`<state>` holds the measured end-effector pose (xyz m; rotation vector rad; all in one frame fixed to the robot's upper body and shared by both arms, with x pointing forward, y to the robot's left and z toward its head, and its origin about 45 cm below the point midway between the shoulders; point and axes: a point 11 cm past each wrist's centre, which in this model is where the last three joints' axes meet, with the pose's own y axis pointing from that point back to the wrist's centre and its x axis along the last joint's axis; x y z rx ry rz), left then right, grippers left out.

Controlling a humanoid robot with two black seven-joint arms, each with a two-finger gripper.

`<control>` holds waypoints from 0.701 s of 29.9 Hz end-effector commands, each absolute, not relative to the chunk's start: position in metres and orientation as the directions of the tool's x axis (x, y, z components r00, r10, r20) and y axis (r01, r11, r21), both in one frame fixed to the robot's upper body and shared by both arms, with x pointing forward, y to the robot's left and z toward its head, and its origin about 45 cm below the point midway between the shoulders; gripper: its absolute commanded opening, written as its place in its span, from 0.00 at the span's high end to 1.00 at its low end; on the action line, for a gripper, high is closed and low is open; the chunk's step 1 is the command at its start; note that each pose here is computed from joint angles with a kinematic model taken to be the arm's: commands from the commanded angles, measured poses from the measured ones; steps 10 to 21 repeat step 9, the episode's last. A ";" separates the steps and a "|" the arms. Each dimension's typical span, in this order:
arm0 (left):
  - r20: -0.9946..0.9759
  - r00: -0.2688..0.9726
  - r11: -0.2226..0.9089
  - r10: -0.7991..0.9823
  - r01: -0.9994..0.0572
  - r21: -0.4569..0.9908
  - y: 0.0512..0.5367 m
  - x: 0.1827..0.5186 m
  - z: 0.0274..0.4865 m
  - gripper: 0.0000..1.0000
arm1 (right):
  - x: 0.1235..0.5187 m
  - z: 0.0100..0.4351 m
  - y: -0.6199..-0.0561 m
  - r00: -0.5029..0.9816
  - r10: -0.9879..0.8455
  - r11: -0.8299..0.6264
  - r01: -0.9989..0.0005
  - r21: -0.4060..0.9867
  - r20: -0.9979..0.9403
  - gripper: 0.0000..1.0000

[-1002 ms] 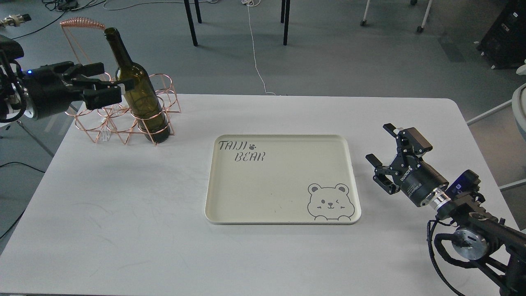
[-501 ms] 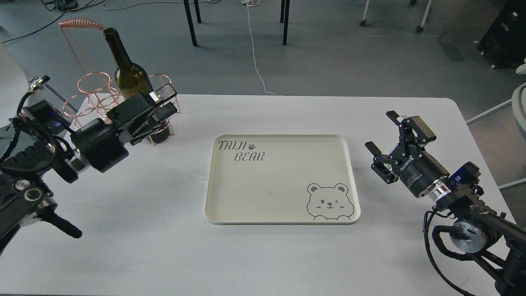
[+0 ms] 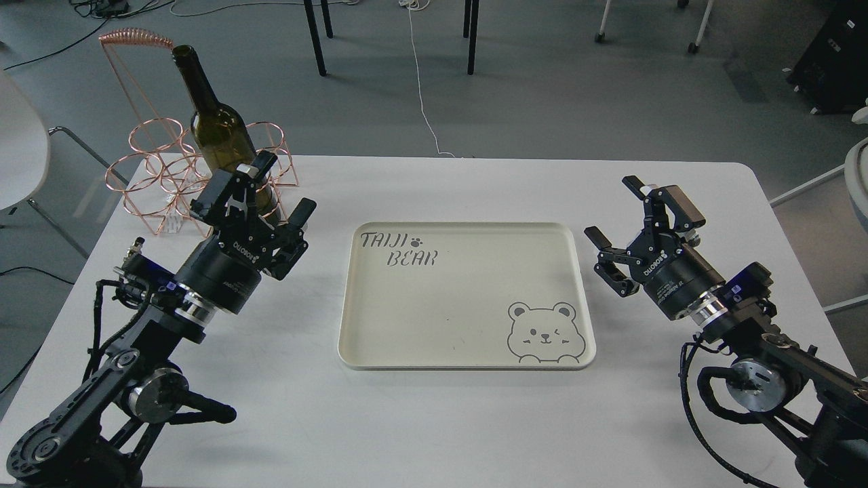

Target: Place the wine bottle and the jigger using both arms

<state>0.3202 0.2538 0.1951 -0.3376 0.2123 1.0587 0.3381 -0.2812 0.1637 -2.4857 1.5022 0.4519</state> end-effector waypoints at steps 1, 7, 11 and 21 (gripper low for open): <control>-0.365 0.449 0.439 0.816 -0.891 -0.116 0.253 0.316 0.181 0.02 | 0.337 0.162 -0.281 0.434 -0.824 -0.462 -0.887 -0.011 -0.363 0.01; -0.362 0.437 0.440 0.823 -0.895 -0.078 0.255 0.315 0.173 0.02 | 0.337 0.162 -0.279 0.437 -0.821 -0.465 -0.885 -0.014 -0.368 0.01; -0.360 0.438 0.440 0.824 -0.894 -0.079 0.256 0.315 0.173 0.02 | 0.337 0.162 -0.276 0.440 -0.817 -0.468 -0.884 -0.017 -0.372 0.01; -0.360 0.438 0.440 0.824 -0.894 -0.079 0.256 0.315 0.173 0.02 | 0.337 0.162 -0.276 0.440 -0.817 -0.468 -0.884 -0.017 -0.372 0.01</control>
